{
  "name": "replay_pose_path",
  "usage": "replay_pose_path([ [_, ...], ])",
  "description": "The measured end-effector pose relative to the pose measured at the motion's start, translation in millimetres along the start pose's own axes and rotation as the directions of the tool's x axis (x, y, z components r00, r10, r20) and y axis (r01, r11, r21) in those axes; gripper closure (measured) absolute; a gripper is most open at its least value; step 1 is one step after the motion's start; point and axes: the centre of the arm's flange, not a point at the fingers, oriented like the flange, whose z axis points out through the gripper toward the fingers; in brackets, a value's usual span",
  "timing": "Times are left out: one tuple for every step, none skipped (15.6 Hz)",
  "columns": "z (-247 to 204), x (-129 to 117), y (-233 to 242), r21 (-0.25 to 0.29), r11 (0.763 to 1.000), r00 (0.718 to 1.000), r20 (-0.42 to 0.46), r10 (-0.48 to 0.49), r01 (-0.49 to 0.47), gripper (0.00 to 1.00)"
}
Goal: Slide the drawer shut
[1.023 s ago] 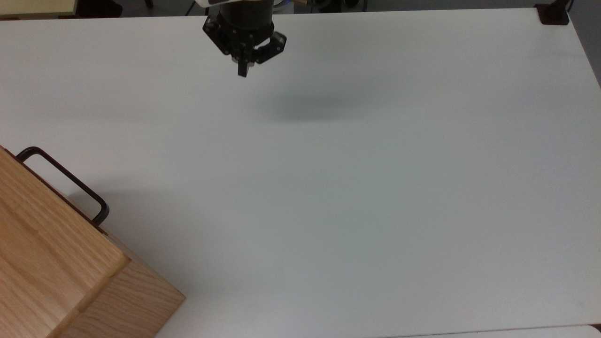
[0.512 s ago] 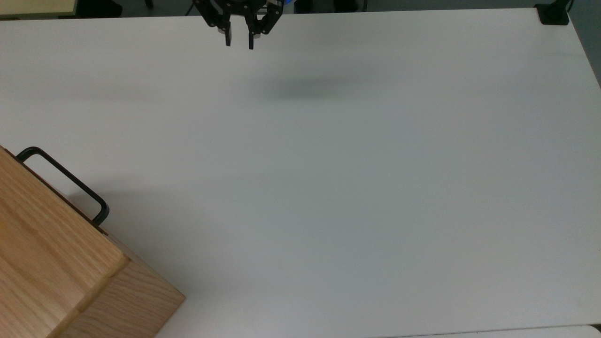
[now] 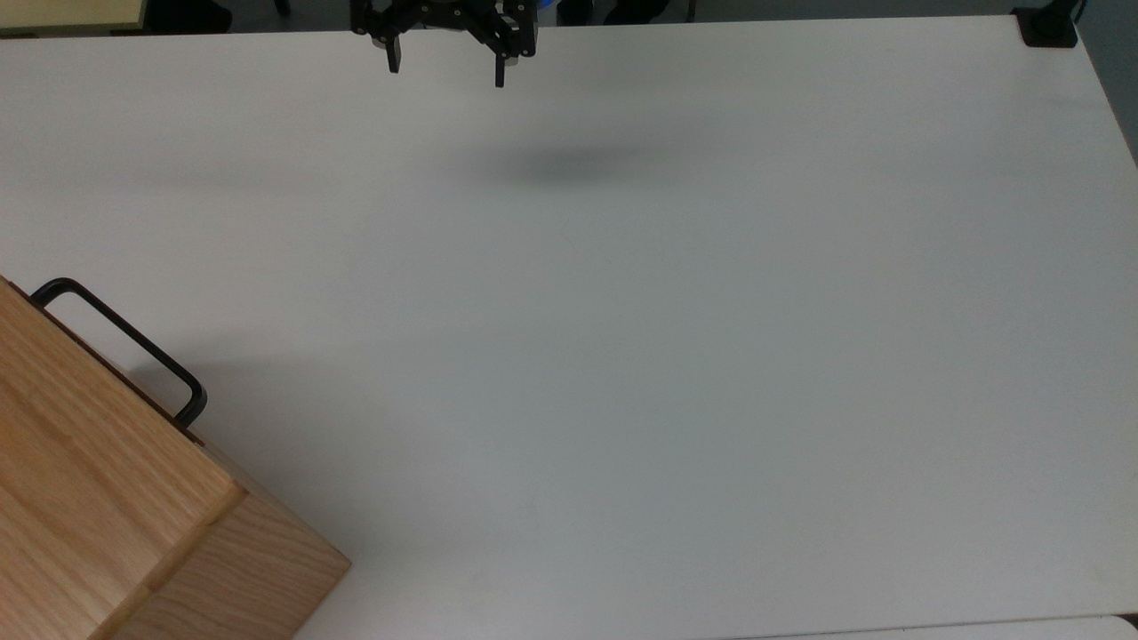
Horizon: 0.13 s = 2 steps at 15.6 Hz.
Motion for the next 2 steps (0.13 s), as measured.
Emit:
replay_pose_path([
  [0.0, 0.0, 0.1, 0.0, 1.0, 1.0, 0.0, 0.0, 0.0, 0.0],
  [-0.1, 0.0, 0.2, 0.0, 1.0, 1.0, 0.0, 0.0, 0.0, 0.0],
])
